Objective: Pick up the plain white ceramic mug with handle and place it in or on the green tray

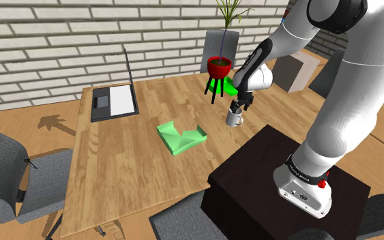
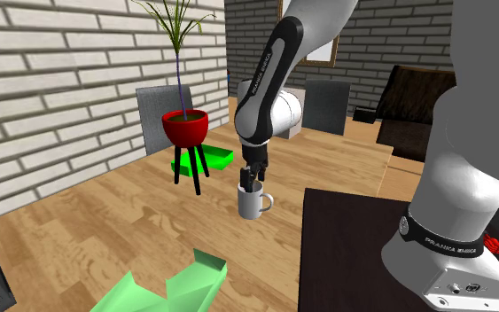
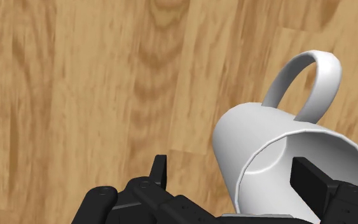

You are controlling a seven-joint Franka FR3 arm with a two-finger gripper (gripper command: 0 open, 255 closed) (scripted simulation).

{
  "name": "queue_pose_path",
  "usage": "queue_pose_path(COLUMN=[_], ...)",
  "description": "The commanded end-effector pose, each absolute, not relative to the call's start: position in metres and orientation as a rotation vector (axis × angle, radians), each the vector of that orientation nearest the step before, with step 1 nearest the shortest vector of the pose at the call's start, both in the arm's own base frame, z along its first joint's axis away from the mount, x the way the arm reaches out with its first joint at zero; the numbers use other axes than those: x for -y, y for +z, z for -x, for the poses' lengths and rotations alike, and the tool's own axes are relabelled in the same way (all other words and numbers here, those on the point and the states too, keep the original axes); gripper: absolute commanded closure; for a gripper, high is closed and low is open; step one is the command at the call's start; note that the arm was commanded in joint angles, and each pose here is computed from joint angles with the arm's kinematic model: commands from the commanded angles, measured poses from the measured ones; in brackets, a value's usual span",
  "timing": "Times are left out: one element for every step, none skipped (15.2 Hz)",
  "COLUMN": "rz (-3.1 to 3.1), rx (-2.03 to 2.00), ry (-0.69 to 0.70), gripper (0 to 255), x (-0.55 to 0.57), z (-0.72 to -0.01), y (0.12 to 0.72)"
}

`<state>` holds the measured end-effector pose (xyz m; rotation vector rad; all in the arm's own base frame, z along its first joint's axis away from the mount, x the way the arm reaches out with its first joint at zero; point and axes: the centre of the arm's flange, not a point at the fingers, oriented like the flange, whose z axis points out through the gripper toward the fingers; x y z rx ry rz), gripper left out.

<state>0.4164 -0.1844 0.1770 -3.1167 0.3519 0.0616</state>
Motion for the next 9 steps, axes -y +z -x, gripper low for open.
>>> queue_pose_path(rz=[3.117, 3.117, 3.117, 3.117, 3.117, 3.117, 3.117, 3.117, 3.117], rx=[-0.352, -0.352, -0.352, -0.352, -0.352, -0.352, -0.352, -0.352, -0.352], ry=[0.061, 0.061, 0.061, 0.061, 0.061, 0.061, 0.061, 0.061, 0.061], gripper=[0, 0, 0, 0, 0, 255, 255, 255, 255], x=[0.1845, 0.1845, 0.1845, 0.1845, 0.1845, 0.1845, 0.1845, 0.1845, 0.1845], z=[-0.4164, -0.4164, -0.4164, -0.4164, -0.4164, -0.4164, -0.4164, -0.4164, -0.4164], y=[0.1766, 0.1766, 0.1766, 0.1766, 0.1766, 0.1766, 0.1766, 0.1766, 0.1766])
